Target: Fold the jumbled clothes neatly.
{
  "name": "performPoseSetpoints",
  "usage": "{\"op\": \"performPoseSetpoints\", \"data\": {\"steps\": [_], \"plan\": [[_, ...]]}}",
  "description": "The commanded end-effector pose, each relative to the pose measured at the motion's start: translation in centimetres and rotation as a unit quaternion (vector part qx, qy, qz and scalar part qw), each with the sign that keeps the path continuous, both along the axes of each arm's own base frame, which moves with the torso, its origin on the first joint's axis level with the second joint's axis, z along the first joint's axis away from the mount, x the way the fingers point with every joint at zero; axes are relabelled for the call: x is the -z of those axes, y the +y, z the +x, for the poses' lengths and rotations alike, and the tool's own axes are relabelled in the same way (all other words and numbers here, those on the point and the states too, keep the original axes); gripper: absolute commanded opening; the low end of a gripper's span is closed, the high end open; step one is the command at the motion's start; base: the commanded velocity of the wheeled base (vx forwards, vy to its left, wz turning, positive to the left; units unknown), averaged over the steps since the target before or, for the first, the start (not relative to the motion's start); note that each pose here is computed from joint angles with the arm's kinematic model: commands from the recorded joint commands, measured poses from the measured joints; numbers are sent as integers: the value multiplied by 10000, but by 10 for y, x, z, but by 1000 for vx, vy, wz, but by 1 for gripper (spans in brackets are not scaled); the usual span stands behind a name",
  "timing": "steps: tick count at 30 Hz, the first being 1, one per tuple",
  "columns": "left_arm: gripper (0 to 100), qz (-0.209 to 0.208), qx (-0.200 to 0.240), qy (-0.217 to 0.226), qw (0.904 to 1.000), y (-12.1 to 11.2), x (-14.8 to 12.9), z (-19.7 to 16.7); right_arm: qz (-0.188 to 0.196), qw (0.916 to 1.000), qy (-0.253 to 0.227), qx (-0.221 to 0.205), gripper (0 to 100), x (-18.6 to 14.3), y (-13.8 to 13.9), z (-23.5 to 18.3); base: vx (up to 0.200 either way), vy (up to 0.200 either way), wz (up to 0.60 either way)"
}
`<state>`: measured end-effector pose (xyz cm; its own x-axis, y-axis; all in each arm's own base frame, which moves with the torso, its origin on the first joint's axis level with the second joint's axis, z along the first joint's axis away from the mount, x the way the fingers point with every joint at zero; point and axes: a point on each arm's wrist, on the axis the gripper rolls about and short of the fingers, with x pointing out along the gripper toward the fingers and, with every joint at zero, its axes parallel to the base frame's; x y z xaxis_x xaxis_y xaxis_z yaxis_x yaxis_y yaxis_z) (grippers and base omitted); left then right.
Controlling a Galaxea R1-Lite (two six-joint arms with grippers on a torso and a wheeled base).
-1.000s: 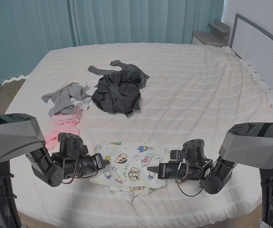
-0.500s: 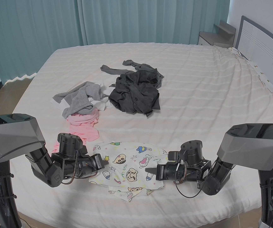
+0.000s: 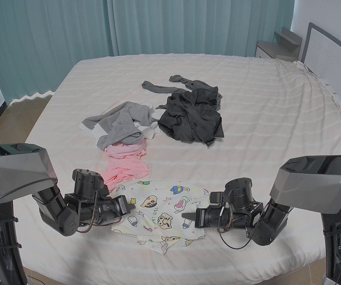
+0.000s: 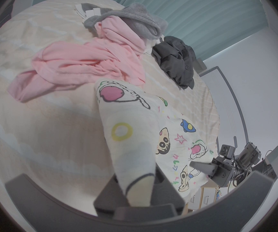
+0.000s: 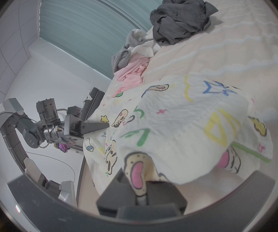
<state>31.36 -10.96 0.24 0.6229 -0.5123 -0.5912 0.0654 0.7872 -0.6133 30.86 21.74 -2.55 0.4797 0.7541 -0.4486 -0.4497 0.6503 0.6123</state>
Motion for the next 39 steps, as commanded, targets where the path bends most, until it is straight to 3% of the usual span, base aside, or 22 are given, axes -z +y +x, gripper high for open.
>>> {"op": "performPoseSetpoints", "data": {"steps": [1,11,17,25,26,27,28,35,39], "plan": [[0,38,30,56,10000,0,3,-4,-20,10000,27,5,0,2,-1,-1,0,0,0],[0,184,25,348,9992,2,22,-10,-259,9993,177,187,0,15,-6,-6,0,0,0],[0,467,-216,262,9983,3,39,-8,-328,9989,239,224,0,17,-8,-8,0,0,0],[0,467,-248,268,9982,3,39,-9,-435,9981,285,333,0,21,-11,-8,0,0,0],[0,460,-247,280,9982,3,39,-9,-452,9979,301,339,100,21,-11,-9,0,0,0],[0,458,-241,289,9982,3,39,-10,-461,9979,314,339,100,21,-12,-9,0,0,0],[100,438,-247,300,9983,4,39,-11,-465,9978,320,346,100,21,-13,-10,0,0,0],[100,374,-361,80,9986,12,18,-15,-468,9971,185,579,100,0,-27,-14,0,0,0],[100,287,-516,-219,9980,23,-9,-22,-454,9959,101,770,100,-18,-43,-19,0,0,0]]}}
